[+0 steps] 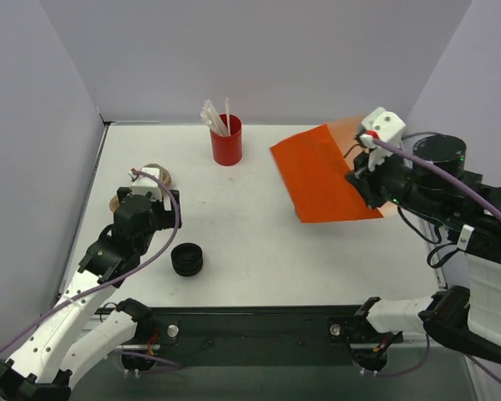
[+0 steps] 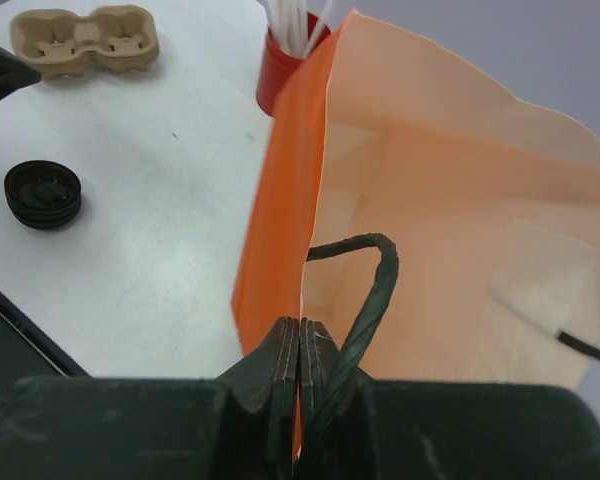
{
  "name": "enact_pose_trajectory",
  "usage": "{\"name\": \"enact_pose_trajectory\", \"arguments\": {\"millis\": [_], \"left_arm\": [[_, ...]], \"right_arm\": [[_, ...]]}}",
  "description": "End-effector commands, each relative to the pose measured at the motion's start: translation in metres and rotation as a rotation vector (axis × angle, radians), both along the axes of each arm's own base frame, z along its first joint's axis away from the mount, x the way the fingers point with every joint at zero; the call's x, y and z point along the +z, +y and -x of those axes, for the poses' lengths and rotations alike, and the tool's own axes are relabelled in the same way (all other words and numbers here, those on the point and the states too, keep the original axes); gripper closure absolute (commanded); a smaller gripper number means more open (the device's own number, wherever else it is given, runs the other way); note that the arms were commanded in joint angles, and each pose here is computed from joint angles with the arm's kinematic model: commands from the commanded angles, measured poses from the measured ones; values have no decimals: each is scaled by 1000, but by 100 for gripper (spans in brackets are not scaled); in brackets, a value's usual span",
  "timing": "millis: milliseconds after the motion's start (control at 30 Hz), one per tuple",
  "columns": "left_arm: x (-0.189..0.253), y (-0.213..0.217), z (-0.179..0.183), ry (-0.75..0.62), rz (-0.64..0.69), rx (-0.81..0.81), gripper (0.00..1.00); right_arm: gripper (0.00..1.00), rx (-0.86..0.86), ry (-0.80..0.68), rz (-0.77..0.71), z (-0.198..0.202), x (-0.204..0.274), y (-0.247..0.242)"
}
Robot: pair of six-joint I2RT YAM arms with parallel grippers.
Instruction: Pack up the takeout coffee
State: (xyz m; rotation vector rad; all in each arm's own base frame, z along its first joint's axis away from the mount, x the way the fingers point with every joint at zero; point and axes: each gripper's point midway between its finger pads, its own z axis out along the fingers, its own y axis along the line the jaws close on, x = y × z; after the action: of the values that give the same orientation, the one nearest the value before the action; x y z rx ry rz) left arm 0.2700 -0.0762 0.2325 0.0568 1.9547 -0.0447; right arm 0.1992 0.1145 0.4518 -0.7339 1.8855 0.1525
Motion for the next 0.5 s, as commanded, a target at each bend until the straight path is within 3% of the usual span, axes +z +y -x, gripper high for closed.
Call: {"name": "enact_pose_trajectory", "arguments": {"millis": [0,233,467], "left_arm": [[40,27,10,-115,31,121,3],[94,55,53,-226,102,155,3],[75,66,69,-151,106,201,3]], "right_arm": [[100,129,-155,138,-25,21,63],[100,431,-204,363,-49,-24,160],[100,690,-146,479,-53,-98,216]]}}
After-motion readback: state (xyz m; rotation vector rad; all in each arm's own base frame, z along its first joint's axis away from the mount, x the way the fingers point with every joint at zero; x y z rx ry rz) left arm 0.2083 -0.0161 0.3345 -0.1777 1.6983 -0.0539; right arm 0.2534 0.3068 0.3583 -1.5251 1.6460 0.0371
